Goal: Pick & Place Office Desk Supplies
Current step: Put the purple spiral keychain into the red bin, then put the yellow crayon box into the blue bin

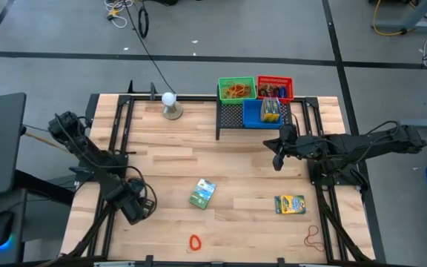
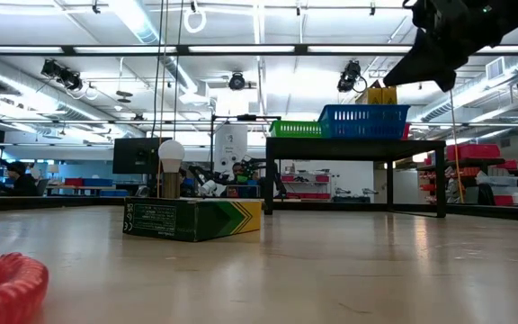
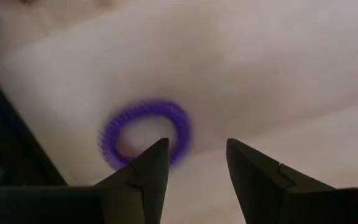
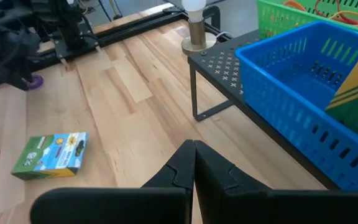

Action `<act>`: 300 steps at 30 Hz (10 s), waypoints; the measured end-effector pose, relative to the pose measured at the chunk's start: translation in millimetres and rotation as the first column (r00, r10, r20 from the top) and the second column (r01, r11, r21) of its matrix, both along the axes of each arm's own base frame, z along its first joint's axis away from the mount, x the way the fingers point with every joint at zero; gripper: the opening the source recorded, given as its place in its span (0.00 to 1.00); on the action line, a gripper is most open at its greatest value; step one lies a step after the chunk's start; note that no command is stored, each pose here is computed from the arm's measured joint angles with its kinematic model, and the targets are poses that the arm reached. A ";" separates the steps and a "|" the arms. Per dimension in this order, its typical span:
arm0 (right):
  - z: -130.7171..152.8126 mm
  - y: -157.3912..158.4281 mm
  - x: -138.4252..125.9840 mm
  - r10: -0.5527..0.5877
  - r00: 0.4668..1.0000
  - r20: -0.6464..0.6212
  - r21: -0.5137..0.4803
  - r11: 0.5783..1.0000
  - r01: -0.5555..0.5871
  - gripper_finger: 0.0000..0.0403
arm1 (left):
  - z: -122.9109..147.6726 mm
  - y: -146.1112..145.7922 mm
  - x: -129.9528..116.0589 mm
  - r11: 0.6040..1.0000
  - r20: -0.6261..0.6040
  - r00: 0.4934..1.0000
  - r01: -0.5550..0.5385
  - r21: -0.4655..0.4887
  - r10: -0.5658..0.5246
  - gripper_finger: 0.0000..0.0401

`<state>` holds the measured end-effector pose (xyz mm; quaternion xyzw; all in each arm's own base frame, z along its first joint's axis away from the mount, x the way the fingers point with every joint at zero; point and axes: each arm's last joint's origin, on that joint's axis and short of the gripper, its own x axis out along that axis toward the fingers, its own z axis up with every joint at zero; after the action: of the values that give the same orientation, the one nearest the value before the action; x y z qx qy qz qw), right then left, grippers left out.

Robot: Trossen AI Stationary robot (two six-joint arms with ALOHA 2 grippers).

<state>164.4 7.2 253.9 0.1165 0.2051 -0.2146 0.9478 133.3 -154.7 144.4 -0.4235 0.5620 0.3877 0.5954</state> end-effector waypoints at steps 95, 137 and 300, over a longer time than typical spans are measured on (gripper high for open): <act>119.7 -4.6 0.8 0.018 1.000 -0.024 -0.098 0.995 -0.021 0.01 | 96.0 186.2 253.5 0.635 0.593 0.237 0.383 0.671 -0.770 0.23; 80.2 -253.6 -6.5 -0.424 0.830 -0.361 0.344 0.767 0.541 0.42 | 49.2 127.5 227.5 0.760 0.664 0.495 -0.011 0.650 -0.561 0.05; -48.8 25.2 11.4 -0.713 0.691 0.119 0.889 -0.233 -0.394 0.55 | 85.9 45.9 262.5 -0.513 -0.798 0.481 0.612 0.603 -0.364 0.01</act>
<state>175.8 32.4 205.0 0.8974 -0.0910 -0.0586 0.4277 395.8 -108.8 230.3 0.5330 0.2621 0.3259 0.7356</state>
